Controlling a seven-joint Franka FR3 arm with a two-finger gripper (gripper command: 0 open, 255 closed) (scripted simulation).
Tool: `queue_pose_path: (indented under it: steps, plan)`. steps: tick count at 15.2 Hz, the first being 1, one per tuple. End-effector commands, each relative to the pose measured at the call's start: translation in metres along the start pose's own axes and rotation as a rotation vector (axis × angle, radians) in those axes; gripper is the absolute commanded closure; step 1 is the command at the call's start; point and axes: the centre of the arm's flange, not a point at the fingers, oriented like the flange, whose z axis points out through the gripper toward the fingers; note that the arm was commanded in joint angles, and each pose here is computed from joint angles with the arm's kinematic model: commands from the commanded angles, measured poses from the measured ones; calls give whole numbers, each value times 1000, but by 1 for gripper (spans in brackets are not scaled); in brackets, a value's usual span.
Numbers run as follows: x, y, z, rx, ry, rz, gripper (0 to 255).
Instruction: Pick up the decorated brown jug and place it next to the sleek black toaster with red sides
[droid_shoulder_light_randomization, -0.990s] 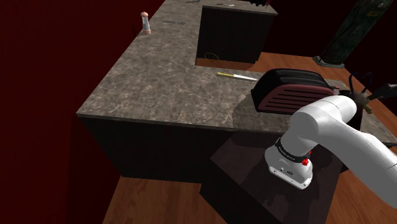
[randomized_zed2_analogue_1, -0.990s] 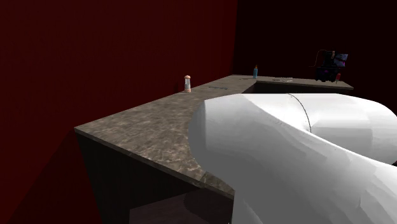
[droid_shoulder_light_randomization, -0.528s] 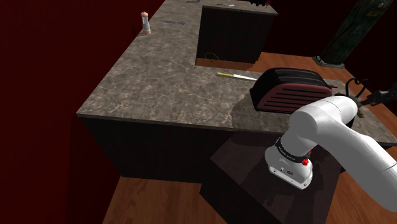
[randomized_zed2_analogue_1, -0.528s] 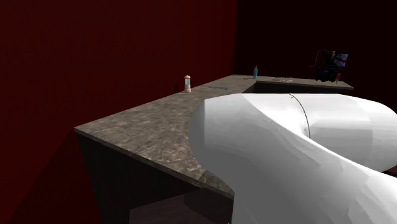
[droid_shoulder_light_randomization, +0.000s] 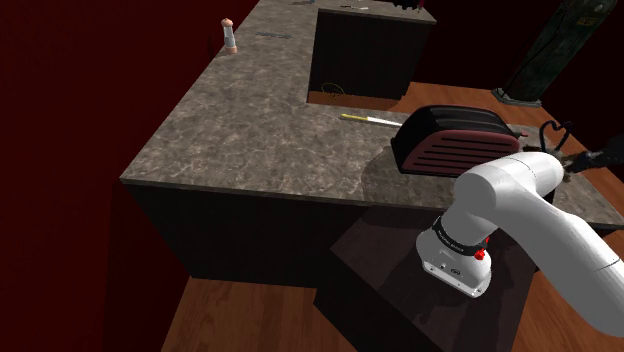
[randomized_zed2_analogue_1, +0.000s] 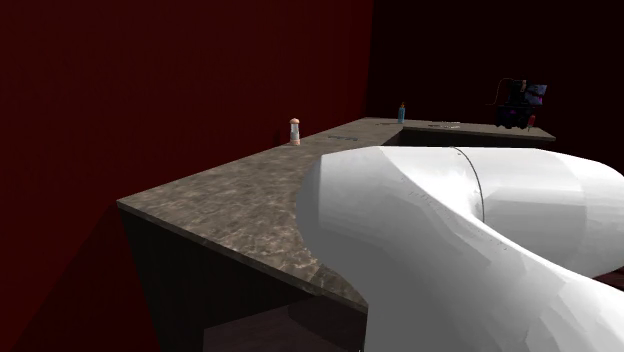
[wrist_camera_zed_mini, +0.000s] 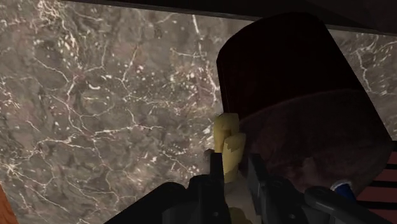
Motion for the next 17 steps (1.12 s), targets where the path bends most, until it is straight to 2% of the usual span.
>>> queue_pose_path:
  steps: [1, 5, 6, 11, 15, 17]
  plan:
    - [1, -3, 6, 14, -7, -8, 255]
    - [1, -3, 6, 14, -7, -8, 255]
    - [1, -3, 7, 13, -7, -8, 0]
    - [1, -3, 6, 14, -7, -8, 0]
    - [1, -2, -44, 14, -7, -8, 0]
    - [1, -2, -44, 14, -7, -8, 0]
